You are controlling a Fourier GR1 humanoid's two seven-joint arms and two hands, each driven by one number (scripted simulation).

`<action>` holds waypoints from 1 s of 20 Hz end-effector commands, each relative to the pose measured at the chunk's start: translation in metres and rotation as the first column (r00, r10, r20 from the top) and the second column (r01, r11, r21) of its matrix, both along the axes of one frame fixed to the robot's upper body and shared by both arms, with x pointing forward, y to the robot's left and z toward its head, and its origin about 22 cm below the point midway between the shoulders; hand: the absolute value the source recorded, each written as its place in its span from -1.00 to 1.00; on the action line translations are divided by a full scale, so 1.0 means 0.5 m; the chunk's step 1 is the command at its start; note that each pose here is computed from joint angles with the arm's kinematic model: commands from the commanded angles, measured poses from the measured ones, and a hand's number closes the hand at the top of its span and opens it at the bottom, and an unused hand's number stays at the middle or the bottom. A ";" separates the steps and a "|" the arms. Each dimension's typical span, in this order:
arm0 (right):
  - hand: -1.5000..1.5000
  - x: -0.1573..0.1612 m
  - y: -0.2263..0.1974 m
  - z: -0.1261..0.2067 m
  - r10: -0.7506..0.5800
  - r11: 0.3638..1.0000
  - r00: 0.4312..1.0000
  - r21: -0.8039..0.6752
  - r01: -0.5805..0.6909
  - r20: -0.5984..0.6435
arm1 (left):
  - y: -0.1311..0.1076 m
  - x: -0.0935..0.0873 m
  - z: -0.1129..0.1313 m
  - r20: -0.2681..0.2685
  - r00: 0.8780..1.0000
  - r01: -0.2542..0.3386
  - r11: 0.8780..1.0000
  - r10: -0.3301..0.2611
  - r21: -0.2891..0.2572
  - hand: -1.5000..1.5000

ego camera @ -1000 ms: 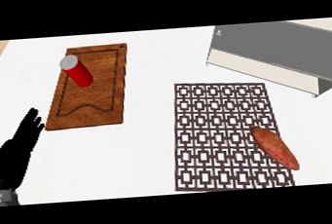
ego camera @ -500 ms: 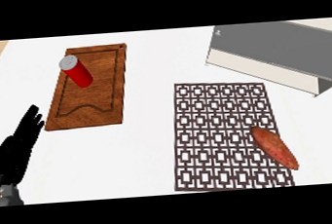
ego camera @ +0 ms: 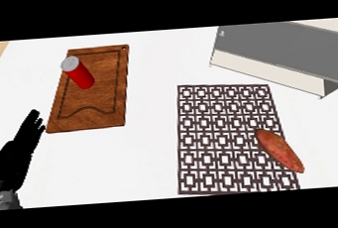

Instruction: Pick the cupcake from the placemat and place it in the tiered shelf

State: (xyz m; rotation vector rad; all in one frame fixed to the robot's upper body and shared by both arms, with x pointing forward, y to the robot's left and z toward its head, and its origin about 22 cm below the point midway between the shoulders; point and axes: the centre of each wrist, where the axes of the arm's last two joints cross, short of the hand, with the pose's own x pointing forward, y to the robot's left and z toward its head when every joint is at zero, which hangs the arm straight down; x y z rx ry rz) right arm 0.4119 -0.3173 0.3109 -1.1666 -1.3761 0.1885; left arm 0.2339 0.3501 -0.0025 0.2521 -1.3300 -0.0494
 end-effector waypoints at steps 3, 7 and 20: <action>-1.00 -0.023 -0.006 0.020 0.047 0.976 0.996 0.208 -0.062 0.075 | 0.015 0.015 0.005 -0.006 1.000 -0.008 1.000 0.008 0.000 0.00; -1.00 -0.081 -0.054 0.053 0.040 0.956 0.985 0.280 -0.087 0.168 | 0.014 -0.025 0.011 -0.019 1.000 -0.023 1.000 0.023 -0.002 0.00; -1.00 -0.409 -0.268 0.218 -0.129 0.947 0.959 0.319 0.043 0.252 | 0.024 -0.047 -0.011 -0.025 0.998 -0.050 0.999 0.050 -0.003 0.00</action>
